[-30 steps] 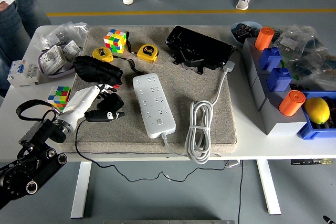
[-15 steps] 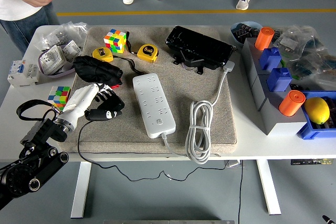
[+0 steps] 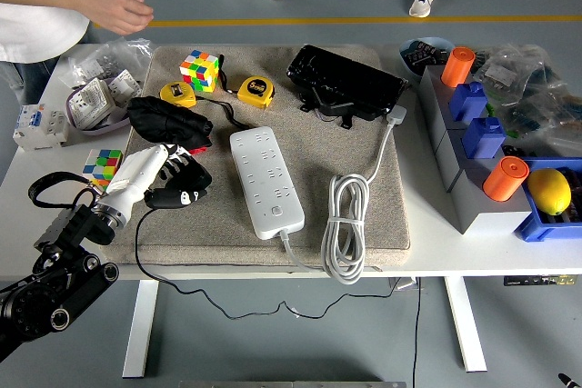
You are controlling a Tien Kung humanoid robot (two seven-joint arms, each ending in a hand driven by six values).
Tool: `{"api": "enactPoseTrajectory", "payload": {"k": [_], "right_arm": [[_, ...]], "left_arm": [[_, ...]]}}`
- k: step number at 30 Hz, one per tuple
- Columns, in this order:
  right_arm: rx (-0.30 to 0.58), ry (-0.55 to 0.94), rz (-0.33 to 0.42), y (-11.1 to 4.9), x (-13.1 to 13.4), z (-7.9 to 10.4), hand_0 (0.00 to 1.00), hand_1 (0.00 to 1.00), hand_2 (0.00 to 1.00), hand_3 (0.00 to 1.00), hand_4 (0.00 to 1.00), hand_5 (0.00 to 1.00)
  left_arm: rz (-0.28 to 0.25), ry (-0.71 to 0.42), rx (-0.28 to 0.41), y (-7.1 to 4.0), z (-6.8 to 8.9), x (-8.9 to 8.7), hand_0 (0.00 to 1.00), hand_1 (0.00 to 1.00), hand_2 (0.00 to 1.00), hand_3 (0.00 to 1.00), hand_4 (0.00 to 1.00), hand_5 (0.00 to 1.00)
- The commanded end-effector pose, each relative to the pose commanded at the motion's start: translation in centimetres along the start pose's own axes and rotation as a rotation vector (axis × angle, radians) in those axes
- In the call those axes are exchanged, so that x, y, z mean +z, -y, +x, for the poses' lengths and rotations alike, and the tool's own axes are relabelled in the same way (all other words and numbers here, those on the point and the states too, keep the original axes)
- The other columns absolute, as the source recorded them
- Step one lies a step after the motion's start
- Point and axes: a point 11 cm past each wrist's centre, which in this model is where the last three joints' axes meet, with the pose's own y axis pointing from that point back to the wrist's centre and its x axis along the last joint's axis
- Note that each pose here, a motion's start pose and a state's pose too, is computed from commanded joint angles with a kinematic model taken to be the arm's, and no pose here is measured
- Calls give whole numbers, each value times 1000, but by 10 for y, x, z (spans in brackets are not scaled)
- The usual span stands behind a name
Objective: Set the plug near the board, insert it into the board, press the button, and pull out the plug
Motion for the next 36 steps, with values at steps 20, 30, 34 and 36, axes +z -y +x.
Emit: {"api": "enactPoseTrajectory", "payload": {"k": [20, 30, 34, 36], "right_arm": [[0, 1, 3, 0, -1, 0, 606, 625, 626, 549, 992, 405], [-1, 3, 3, 0, -1, 0, 605, 625, 626, 549, 992, 406], [-3, 3, 4, 0, -1, 0, 606, 625, 626, 549, 992, 405], [-3, 2, 4, 0, -1, 0, 606, 625, 626, 549, 992, 405]], "left_arm": [[-185, -102, -31, 2, 8, 47, 394, 424, 463, 550, 810, 2], [-271, -66, -101, 14, 7, 70, 395, 428, 465, 552, 809, 2], [-282, -44, -113, 19, 6, 72, 403, 431, 469, 552, 807, 2], [-284, -37, -116, 21, 5, 73, 403, 431, 469, 552, 807, 2]]}}
